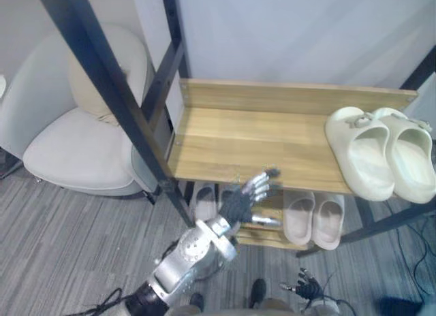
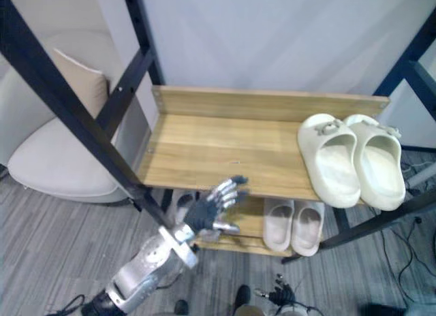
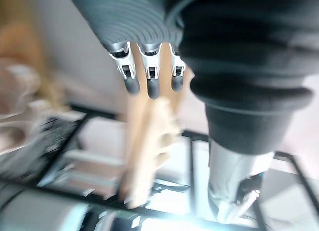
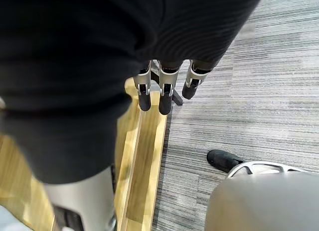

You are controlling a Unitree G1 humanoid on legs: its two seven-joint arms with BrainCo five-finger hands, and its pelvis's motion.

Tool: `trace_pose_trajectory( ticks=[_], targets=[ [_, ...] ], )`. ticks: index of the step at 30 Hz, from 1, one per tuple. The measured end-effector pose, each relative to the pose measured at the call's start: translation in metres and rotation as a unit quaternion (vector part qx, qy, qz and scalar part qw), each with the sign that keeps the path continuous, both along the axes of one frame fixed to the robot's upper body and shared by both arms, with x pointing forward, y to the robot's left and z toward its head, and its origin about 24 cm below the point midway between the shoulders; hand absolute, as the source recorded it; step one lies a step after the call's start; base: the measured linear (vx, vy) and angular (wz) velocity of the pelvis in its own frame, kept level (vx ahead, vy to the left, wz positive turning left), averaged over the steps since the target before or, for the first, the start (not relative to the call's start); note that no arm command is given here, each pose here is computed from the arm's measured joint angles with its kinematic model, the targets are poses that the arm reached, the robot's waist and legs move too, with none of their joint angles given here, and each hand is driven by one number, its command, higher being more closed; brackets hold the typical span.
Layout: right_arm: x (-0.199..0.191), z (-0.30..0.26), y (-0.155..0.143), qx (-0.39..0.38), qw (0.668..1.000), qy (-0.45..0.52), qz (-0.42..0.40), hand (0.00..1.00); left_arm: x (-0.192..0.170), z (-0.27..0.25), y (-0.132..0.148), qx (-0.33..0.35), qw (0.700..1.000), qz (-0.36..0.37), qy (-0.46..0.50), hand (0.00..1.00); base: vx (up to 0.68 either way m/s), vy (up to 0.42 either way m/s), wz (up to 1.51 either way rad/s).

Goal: Organize the slippers on the shoe rack

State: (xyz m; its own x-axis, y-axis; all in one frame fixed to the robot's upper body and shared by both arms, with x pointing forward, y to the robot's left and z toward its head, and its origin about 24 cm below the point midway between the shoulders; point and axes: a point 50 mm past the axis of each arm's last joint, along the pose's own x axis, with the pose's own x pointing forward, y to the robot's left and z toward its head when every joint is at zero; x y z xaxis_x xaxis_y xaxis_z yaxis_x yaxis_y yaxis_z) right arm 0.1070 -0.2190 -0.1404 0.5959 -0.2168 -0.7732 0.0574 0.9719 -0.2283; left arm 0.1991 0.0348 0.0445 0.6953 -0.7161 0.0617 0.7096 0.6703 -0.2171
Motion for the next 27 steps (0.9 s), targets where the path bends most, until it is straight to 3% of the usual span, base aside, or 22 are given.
trace_pose_trajectory(
  ticks=[6,11,18,27],
  targets=[
    [0.002,0.0,-0.001,-0.012,1.0,0.006,0.019,0.0,-0.023,-0.052,0.016,0.065,0.992,-0.003,0.105,0.0,0.0,0.0,0.0],
    [-0.001,-0.003,0.002,-0.016,0.999,0.016,0.023,0.0,-0.029,-0.093,0.046,0.138,0.975,0.054,0.168,0.0,0.01,0.013,-0.05],
    [-0.01,-0.009,0.006,-0.015,0.999,0.038,0.024,0.0,-0.042,-0.155,0.108,0.275,0.902,0.192,0.271,0.0,0.02,0.017,-0.11],
    [-0.018,-0.014,0.008,-0.011,0.998,0.062,-0.004,0.0,-0.075,-0.185,0.148,0.351,0.824,0.274,0.351,0.0,0.02,0.021,-0.08]
  ],
)
